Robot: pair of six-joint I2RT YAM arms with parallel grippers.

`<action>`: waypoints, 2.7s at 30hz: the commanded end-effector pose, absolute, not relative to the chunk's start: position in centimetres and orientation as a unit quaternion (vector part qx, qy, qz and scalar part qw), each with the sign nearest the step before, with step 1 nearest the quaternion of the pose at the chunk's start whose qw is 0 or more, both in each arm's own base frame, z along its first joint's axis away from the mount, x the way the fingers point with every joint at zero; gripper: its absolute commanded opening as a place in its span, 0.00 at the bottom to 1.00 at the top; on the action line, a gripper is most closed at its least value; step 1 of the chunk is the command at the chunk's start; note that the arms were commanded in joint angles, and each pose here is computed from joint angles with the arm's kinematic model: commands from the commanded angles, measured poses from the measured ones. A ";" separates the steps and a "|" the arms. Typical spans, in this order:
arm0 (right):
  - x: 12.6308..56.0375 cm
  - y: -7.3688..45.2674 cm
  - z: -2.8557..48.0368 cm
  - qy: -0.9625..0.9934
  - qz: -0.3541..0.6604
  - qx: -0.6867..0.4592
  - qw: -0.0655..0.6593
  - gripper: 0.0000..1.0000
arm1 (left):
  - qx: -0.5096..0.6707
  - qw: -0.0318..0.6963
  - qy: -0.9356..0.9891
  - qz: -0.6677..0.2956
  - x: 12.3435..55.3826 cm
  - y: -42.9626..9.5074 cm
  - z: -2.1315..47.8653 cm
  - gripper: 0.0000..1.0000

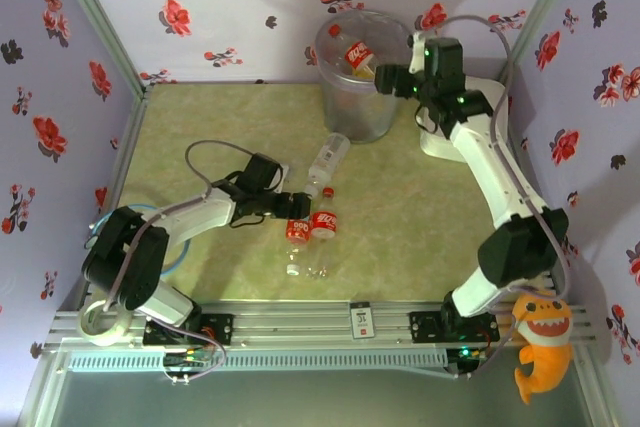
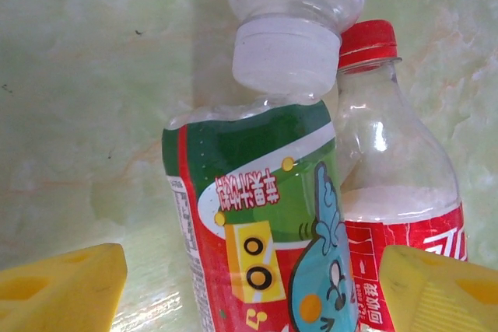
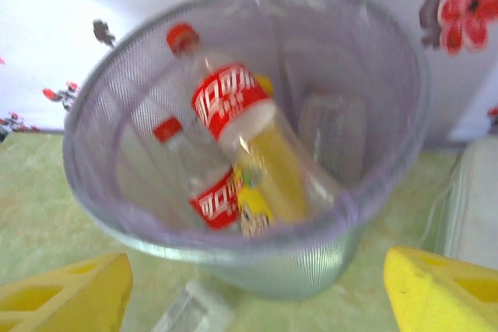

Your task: Put the plastic bottles in the bin

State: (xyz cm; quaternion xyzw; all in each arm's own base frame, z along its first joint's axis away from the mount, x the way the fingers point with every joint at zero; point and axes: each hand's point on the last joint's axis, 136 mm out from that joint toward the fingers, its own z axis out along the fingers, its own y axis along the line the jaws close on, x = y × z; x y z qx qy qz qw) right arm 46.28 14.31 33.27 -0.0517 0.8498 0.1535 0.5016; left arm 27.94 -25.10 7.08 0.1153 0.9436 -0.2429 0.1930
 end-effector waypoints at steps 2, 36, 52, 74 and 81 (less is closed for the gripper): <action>43.3 13.6 30.9 0.852 0.175 -0.023 0.492 0.86 | 0.128 0.184 0.947 -0.231 28.0 -25.4 7.1 0.83; 31.3 14.3 19.3 0.891 0.244 0.014 0.383 0.86 | 0.059 0.212 0.960 -0.173 29.7 -21.9 8.5 0.47; 29.2 30.4 19.4 0.862 0.387 -0.156 0.287 0.86 | 0.003 0.303 0.907 -0.293 34.0 -19.7 17.8 0.45; 27.4 42.1 18.2 0.818 0.497 -0.201 0.208 0.85 | -0.020 0.357 0.850 -0.386 35.4 -20.1 22.4 0.44; 27.7 41.8 18.0 0.825 0.484 -0.199 0.215 0.76 | -0.019 0.353 0.854 -0.382 35.3 -20.0 21.8 0.44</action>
